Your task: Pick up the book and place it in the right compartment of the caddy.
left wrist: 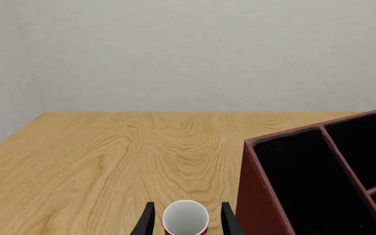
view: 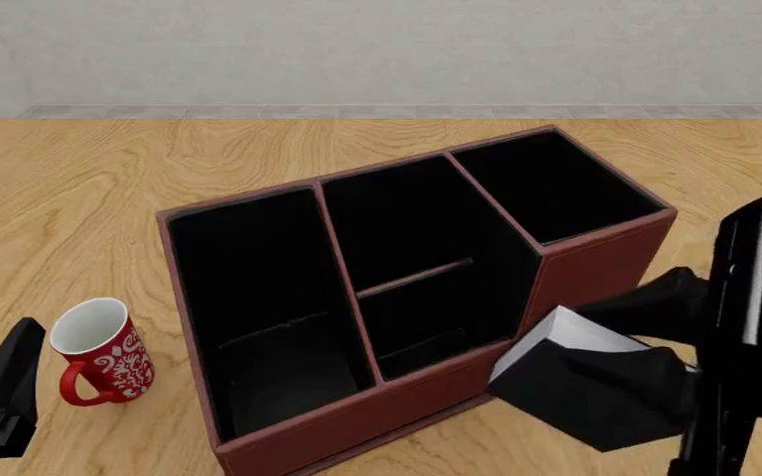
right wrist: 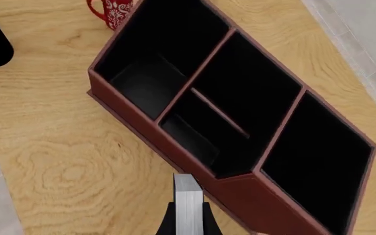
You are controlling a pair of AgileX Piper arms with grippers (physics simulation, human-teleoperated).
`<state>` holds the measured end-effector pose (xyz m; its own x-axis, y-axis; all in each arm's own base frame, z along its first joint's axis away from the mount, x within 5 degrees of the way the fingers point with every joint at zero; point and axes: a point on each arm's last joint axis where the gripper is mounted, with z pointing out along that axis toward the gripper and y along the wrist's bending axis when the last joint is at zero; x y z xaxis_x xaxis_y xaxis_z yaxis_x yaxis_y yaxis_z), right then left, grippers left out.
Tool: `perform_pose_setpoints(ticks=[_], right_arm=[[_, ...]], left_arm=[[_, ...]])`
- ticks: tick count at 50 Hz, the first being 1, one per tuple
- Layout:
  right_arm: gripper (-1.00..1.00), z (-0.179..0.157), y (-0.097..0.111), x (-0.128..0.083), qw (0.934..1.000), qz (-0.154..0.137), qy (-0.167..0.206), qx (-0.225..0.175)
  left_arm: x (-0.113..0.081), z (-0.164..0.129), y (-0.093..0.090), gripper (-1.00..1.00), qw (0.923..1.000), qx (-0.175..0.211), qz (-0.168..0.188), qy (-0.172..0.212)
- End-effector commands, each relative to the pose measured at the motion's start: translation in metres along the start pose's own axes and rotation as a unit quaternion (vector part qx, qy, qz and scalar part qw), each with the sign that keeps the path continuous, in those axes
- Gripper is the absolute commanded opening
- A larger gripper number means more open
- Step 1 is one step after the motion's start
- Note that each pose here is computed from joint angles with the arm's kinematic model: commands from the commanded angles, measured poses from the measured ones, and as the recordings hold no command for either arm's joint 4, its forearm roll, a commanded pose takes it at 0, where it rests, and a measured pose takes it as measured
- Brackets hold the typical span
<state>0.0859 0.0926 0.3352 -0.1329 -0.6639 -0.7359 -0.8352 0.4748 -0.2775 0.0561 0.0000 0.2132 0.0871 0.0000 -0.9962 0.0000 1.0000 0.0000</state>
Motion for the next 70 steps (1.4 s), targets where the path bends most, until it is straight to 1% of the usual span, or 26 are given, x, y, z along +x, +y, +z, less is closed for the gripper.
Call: perform_pose_setpoints(ticks=[1,10,19,46,63,70], right_arm=[[-1.00,-0.020,-0.005,-0.013,0.9997,0.002,-0.022,0.011],[-1.00,-0.029,-0.009,-0.024,0.9995,-0.004,-0.030,0.013],[-1.00,-0.046,-0.013,-0.036,0.9988,-0.012,-0.044,0.018],[-1.00,-0.073,-0.024,-0.062,0.9968,-0.032,-0.068,0.029],[-1.00,-0.082,-0.032,-0.085,0.9950,-0.049,-0.080,0.035],[-1.00,-0.094,-0.039,-0.098,0.9930,-0.060,-0.090,0.047]], left_arm=[[0.000,0.000,0.000,1.00,1.0000,0.000,0.000,0.000],[0.000,0.000,0.000,1.00,1.0000,0.000,0.000,0.000],[0.000,0.000,0.000,1.00,1.0000,0.000,0.000,0.000],[0.000,0.000,0.000,1.00,1.0000,0.000,0.000,0.000],[0.000,0.000,0.000,1.00,1.0000,0.000,0.000,0.000],[0.000,0.000,0.000,1.00,1.0000,0.000,0.000,0.000]])
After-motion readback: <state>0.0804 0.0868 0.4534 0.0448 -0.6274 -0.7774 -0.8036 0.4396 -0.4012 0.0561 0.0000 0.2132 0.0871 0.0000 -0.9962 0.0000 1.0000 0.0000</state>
